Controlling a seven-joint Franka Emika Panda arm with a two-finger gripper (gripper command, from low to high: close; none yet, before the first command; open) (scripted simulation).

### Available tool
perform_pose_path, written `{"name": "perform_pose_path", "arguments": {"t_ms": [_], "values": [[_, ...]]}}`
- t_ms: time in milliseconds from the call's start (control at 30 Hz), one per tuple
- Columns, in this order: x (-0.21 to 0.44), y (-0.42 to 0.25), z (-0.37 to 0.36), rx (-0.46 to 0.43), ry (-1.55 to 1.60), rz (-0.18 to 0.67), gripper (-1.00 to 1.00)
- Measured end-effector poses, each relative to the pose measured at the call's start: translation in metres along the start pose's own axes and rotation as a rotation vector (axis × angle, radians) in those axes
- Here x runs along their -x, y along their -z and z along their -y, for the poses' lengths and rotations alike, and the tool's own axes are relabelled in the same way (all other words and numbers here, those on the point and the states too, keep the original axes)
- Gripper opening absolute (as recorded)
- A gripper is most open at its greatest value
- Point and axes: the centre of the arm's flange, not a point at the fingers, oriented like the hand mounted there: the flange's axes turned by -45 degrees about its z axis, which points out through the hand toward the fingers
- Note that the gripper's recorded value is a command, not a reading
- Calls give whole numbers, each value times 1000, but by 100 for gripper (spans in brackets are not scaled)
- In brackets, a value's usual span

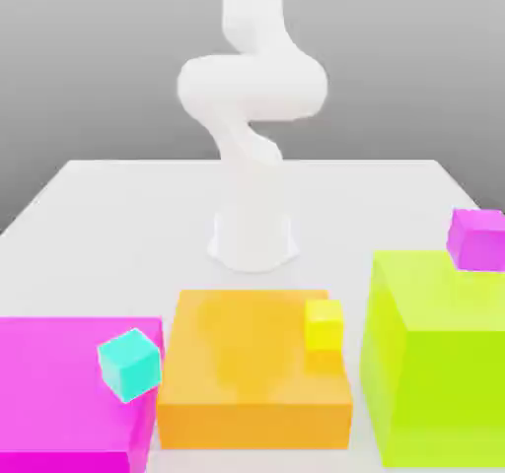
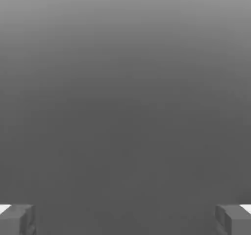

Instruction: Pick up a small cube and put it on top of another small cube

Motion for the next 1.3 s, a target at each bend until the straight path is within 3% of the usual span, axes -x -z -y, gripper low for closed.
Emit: {"name": "perform_pose_path", "arguments": {"t_ms": [333, 667, 767, 1000, 1300], "values": [[45, -153, 164, -408, 635, 530, 0], [199, -240, 332, -855, 1101, 1005, 0], [245, -258, 351, -820, 1061, 1102, 0], [342, -284, 366, -630, 887, 1250, 0], [357, -298, 343, -333, 575, 1135, 0]]}}
